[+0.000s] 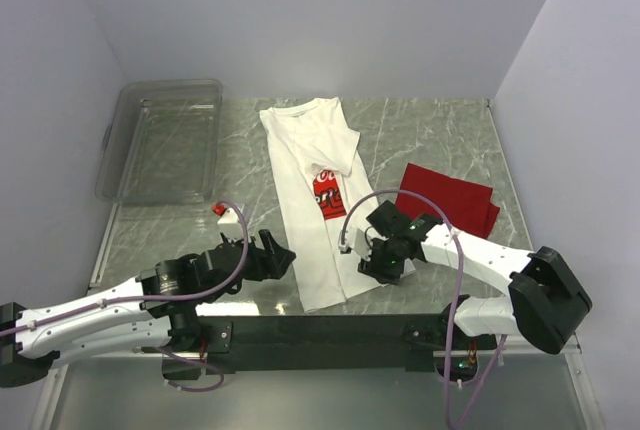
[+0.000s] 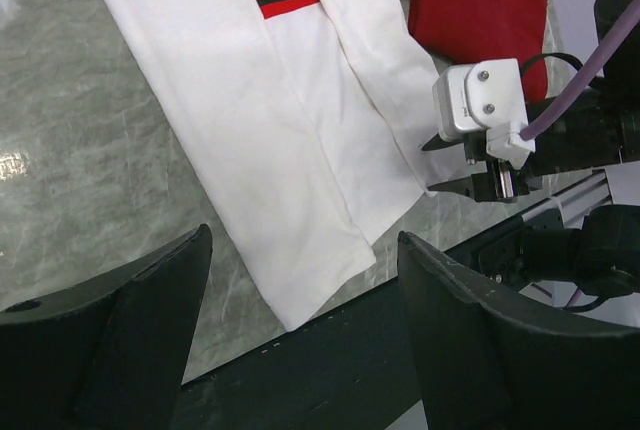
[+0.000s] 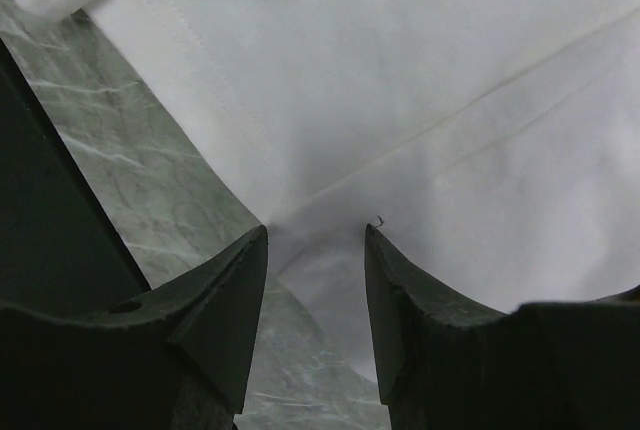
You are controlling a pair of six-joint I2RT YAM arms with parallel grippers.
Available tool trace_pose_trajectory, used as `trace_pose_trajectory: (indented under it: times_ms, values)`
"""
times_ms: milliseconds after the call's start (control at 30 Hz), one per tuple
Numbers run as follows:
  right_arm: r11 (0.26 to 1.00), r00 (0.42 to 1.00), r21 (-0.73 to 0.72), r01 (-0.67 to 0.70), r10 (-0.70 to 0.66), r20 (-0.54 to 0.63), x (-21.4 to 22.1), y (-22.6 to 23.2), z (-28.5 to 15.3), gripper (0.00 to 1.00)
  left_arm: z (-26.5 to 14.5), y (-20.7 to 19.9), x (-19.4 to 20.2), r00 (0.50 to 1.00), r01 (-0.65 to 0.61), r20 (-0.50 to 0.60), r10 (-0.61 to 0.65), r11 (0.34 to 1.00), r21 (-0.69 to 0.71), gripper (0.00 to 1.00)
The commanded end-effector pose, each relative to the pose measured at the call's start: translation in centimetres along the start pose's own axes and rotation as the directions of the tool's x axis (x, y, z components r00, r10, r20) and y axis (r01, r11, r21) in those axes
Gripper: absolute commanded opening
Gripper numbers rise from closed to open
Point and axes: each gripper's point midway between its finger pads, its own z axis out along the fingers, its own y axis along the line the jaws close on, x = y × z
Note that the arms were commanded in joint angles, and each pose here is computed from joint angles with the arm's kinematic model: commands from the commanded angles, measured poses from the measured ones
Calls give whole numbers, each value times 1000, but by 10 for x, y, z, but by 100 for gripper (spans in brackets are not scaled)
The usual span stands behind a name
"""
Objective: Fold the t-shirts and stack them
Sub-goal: Fold the tshirt
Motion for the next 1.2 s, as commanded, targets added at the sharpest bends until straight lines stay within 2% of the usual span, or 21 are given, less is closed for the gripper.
trace_pose_trajectory:
  times_ms: [0, 167, 267, 367, 433, 467, 600, 833, 967, 1033, 1067, 1167]
  values:
    - [999, 1000, 46, -3, 2, 23, -10, -2, -2, 51, 0, 1, -7, 999, 27, 26, -27, 999, -19, 80]
    - [999, 999, 45, -8, 9, -35, -5, -1, 8, 49, 0, -2, -7, 999, 27, 24, -27, 1000, -7, 80]
    - [999, 998, 51, -20, 23, -56, -2, -2, 11, 43, -1, -1, -7, 999, 30, 25, -30, 1000, -7, 80]
    - [998, 997, 54, -30, 33, -63, -2, -3, 12, 34, -2, 0, -6, 999, 36, 26, -36, 999, -2, 80]
    - [998, 997, 51, -32, 35, -67, -2, -3, 11, 24, -3, 0, -6, 999, 40, 27, -40, 999, 0, 80]
    - [998, 997, 44, -34, 37, -70, -2, -1, 10, 14, -3, 0, -6, 999, 41, 27, -41, 999, 2, 80]
    - [1000, 999, 17, -25, 26, -25, -16, 4, -4, 2, -5, -1, -7, 999, 41, 25, -42, 999, 8, 80]
    - [997, 999, -78, -5, 8, 34, -38, 23, -18, 4, -7, -1, -7, 999, 31, 20, -32, 999, 13, 80]
    - [995, 1000, -97, 12, -13, -8, -33, 30, -9, 6, -5, -5, -1, 1000, 19, -7, -19, 999, 37, 81]
    - [994, 999, -107, 20, -25, -47, -24, 31, -3, 15, -4, -7, 2, 1000, 1, -23, 0, 999, 41, 81]
    - [995, 997, -96, 24, -31, -73, -19, 29, -2, 30, -4, -9, 5, 999, -9, -41, 11, 999, 53, 81]
    - [997, 992, -61, 47, -54, -112, -8, 23, -5, 49, -4, -15, 14, 994, -58, -89, 66, 994, 90, 81]
